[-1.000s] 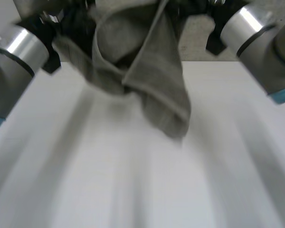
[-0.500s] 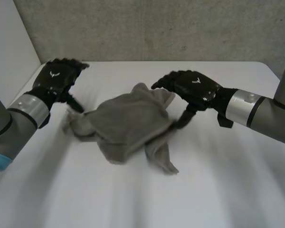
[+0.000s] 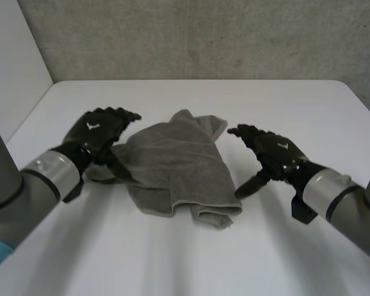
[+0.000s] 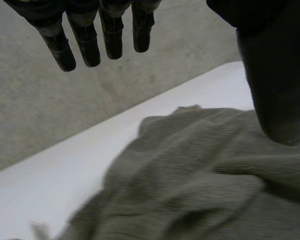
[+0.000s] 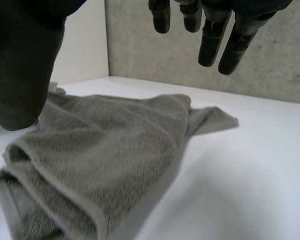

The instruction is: Fold the towel.

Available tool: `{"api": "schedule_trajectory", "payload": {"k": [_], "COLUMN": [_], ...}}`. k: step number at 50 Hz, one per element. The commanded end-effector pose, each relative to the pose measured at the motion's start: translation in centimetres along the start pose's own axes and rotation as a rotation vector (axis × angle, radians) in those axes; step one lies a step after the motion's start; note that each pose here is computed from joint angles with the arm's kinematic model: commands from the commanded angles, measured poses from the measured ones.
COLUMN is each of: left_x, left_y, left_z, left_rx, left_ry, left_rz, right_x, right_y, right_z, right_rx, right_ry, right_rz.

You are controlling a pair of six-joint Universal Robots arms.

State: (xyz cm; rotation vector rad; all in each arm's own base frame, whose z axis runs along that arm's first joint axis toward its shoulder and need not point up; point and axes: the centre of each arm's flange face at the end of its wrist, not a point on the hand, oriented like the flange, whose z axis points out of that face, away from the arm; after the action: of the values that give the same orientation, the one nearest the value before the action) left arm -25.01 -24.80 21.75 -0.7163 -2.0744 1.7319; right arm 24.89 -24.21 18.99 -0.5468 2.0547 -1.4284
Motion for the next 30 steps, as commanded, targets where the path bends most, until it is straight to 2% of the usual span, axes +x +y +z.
{"api": "schedule_trajectory", "payload": {"k": [1, 8, 22, 30], "left_x": [2.7, 5.1, 8.9, 10.7], "left_y": [1.0, 2.5, 4.8, 6.5], "left_z": [-1.4, -2.0, -0.8, 0.1], "left_rx": [-0.033, -0.078, -0.067, -0.079], "left_ry": [-0.003, -0.057, -0.038, -0.056], "left_rz": [-0.042, -0.045, -0.009, 0.012], "right_x": [0.2, -0.7, -0.1, 0.0], "right_y": [2.2, 2.6, 5.4, 6.3], "right_z": [-0.9, -0.2, 3.3, 3.2], "right_rx": [-0.019, 0.029, -0.023, -0.045], "right_ry": [0.058, 0.055, 0.115, 0.118], "right_rz": [0.008, 0.022, 0.002, -0.045]}}
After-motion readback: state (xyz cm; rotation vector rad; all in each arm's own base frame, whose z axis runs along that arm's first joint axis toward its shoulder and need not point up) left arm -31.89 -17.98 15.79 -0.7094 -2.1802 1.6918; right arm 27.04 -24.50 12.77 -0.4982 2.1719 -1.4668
